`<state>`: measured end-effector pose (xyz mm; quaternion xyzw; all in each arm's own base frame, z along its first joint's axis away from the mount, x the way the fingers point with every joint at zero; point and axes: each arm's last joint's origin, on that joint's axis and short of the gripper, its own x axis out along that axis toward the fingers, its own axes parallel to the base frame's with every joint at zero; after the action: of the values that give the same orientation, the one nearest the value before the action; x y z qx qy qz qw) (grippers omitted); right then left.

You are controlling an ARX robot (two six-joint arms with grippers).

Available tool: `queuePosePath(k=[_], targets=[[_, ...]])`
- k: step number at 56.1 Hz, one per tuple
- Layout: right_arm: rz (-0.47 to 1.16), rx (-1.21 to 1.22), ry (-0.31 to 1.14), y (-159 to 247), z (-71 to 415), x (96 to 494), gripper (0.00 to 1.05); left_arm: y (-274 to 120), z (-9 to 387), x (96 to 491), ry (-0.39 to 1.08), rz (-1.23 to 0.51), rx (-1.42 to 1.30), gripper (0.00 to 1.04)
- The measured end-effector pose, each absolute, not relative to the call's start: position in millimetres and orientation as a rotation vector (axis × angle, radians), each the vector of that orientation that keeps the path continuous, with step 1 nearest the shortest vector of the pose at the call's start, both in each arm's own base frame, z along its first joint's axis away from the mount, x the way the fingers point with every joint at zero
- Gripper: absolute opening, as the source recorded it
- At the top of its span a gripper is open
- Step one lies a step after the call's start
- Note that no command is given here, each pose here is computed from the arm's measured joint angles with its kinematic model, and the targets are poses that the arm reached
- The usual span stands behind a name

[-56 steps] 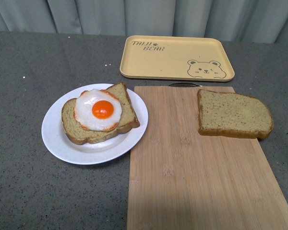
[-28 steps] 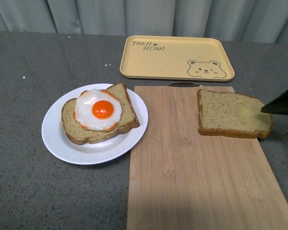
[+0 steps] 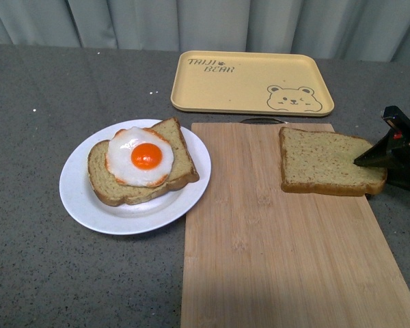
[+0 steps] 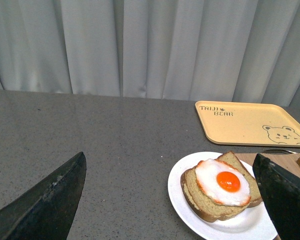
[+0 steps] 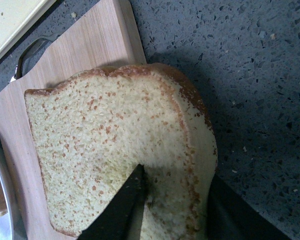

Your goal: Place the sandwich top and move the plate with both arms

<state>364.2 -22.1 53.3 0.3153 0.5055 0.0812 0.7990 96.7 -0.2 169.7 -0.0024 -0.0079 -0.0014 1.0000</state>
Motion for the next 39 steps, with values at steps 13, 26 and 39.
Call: queuePosePath(k=[13, 26, 39], targets=[[0.192, 0.7, 1.058, -18, 63, 359, 0.03, 0, 170, 97, -0.016, -0.002, -0.005, 0.98], [0.382, 0.765, 0.881, 5, 109, 351, 0.03, 0, 170, 97, -0.016, -0.003, -0.005, 0.98], [0.592, 0.781, 0.836, 64, 128, 351, 0.03, 0, 170, 97, -0.016, -0.002, -0.005, 0.98]])
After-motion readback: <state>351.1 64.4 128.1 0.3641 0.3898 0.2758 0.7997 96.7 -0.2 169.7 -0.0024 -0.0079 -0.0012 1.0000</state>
